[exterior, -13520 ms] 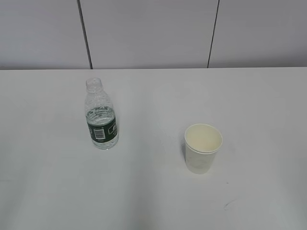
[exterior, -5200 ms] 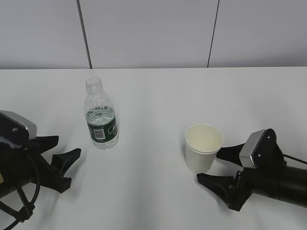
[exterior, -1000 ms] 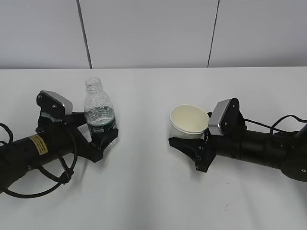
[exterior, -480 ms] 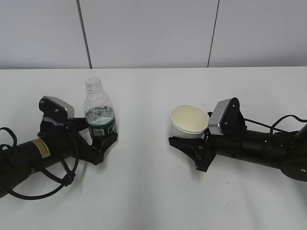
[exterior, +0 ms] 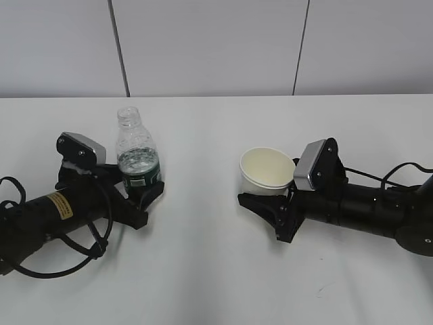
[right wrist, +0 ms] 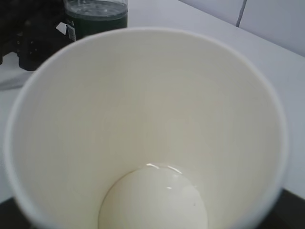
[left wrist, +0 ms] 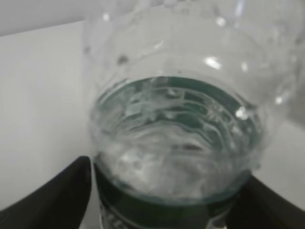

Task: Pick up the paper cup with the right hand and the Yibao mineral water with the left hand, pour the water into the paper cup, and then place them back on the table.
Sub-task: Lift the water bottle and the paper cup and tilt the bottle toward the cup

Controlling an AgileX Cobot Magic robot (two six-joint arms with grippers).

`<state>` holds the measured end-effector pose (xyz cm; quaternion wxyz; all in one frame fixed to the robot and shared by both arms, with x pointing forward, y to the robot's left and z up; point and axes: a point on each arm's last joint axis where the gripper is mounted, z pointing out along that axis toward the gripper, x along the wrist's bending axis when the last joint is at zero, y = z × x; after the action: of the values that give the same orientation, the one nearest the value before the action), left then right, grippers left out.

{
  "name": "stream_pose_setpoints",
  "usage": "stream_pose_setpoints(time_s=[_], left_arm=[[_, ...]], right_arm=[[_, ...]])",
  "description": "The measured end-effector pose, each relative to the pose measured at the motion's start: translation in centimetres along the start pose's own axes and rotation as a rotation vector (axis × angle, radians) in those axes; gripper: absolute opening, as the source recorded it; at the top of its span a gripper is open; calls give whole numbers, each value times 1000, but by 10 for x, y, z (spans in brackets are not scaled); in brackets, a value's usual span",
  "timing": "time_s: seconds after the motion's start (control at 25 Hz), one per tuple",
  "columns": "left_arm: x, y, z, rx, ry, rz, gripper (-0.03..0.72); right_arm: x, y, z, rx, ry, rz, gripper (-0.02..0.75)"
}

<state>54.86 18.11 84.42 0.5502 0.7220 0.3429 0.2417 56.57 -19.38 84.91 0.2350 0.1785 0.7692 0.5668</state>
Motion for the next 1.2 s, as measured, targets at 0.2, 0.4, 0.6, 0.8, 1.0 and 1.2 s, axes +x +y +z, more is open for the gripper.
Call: stream_pose_setpoints(time_s=[0.2, 0.4, 0.6, 0.8, 1.0, 1.2], left_arm=[[0, 0, 0, 0, -1, 1, 447], [0, 0, 0, -1, -1, 8, 424], [0, 0, 0, -3, -1, 61, 421], [1, 3, 0, -6, 10, 159, 411], [5, 14, -2, -20, 58, 234, 407], [7, 25, -5, -45, 82, 320, 407]], right_arm=[[0, 0, 0, 0, 2, 23, 493], [-2, 4, 3, -12, 30, 55, 493], [-7, 12, 10, -37, 97, 32, 493], [-3, 13, 11, -32, 181, -8, 493], [2, 13, 12, -23, 233, -15, 493], [18, 17, 21, -19, 301, -33, 493]])
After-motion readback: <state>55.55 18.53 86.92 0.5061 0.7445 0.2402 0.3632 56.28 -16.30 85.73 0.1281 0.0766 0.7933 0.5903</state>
